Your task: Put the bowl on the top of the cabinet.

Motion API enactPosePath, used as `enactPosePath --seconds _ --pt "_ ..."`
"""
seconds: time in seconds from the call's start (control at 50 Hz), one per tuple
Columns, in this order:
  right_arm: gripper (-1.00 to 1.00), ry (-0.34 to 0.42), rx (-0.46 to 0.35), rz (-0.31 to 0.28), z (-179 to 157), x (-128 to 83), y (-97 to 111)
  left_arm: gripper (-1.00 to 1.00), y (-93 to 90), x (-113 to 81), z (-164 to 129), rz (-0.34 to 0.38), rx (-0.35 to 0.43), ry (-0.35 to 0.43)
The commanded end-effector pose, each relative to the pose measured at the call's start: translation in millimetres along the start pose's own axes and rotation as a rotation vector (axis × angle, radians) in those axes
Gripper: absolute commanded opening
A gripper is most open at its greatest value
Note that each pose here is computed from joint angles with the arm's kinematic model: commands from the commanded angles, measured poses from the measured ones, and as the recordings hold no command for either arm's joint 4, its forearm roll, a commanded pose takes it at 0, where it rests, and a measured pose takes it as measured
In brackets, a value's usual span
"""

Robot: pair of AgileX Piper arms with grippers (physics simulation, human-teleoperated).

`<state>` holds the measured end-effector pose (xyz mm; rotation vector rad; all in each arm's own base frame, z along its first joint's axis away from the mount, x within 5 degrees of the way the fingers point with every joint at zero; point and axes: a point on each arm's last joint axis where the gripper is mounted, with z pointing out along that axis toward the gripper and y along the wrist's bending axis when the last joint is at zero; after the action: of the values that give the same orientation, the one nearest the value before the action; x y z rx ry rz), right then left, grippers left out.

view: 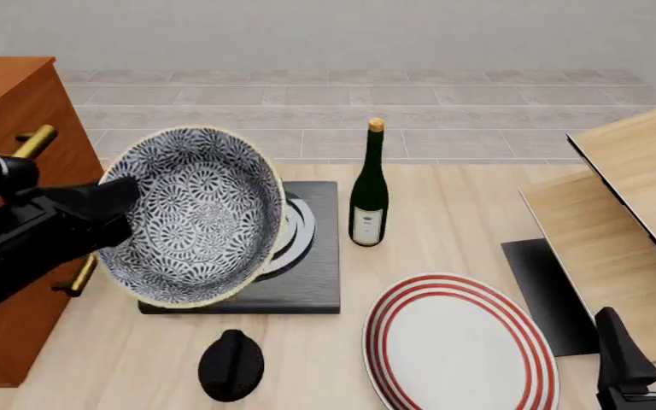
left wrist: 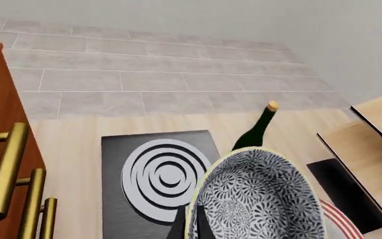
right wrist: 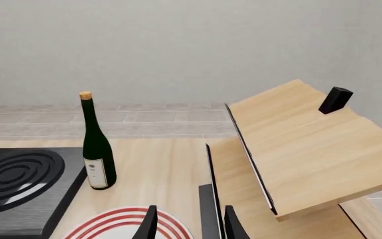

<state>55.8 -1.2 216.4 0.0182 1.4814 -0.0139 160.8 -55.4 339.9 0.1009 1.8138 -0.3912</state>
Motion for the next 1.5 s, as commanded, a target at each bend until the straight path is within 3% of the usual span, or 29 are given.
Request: enactPosePath --seconds 0.02,0.42,0.52,0.64,0.76,1.06,1.18,1.5 --pt "1.00 0.001 0.000 0.001 -0.1 -1.6 0.0 -1.00 8.3 -15.9 11.5 -0.035 -0.055 -0.026" --pt "1.00 0.000 0.000 -0.004 -0.1 -2.3 0.0 -1.00 5.3 -49.3 9.3 -0.088 -0.070 -0.050" --pt "1.00 -0.001 0.001 -0.005 -0.2 -2.7 0.0 -1.00 3.9 -56.1 12.6 -0.083 -0.074 -0.029" --pt "1.00 -0.002 0.002 -0.006 0.1 -4.7 -0.1 -1.00 2.5 -61.7 18.2 -0.146 -0.078 -0.002" --pt "1.00 -0.002 0.002 -0.004 -0.4 -3.3 -0.1 -1.00 8.1 -67.6 21.9 -0.144 -0.113 0.014" --pt "1.00 -0.001 0.003 0.004 0.2 1.6 -0.2 -1.00 14.0 -69.8 35.6 -0.187 -0.154 0.079" --pt "1.00 -0.002 0.004 0.004 0.2 1.7 -0.2 -1.00 14.7 -73.0 38.1 -0.165 -0.159 0.087" --pt "1.00 -0.002 0.003 0.003 0.3 2.4 -0.2 -1.00 30.4 -63.1 52.5 -0.212 -0.227 0.152"
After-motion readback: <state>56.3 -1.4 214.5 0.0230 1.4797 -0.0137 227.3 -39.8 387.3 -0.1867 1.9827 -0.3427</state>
